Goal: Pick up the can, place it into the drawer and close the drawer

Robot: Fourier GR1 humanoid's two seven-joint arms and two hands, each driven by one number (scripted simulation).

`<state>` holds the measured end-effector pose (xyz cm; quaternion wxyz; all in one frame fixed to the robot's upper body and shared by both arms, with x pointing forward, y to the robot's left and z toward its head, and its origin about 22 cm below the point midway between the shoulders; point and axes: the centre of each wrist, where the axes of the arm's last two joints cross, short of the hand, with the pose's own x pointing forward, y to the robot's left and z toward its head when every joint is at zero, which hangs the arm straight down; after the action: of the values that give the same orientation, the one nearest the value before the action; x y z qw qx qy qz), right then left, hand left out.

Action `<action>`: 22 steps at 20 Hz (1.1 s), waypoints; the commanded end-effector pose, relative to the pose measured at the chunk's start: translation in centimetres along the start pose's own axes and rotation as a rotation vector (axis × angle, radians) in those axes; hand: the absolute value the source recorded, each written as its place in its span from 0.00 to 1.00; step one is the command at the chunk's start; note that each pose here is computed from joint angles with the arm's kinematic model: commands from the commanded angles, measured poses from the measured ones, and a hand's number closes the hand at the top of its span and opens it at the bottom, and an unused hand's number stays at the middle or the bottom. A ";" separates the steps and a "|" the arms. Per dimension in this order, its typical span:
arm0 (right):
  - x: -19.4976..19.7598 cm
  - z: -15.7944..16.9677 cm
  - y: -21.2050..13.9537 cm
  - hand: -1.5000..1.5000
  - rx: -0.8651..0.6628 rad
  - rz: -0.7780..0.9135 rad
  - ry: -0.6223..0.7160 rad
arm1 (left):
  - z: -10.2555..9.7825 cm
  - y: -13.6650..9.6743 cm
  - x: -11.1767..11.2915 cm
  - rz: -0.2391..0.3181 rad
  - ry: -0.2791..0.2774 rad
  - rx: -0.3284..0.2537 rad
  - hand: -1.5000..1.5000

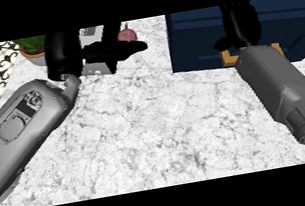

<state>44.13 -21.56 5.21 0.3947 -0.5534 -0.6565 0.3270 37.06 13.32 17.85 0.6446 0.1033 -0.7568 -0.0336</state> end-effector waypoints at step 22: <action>4.2 -4.9 -3.0 0.00 -0.074 -0.534 0.015 | 2.3 3.4 -3.6 -0.023 0.012 0.024 0.00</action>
<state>45.70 -20.82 7.76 0.4418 -0.4391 -0.7356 0.2664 34.87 15.99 15.27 0.6453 0.1068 -0.7556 -0.0345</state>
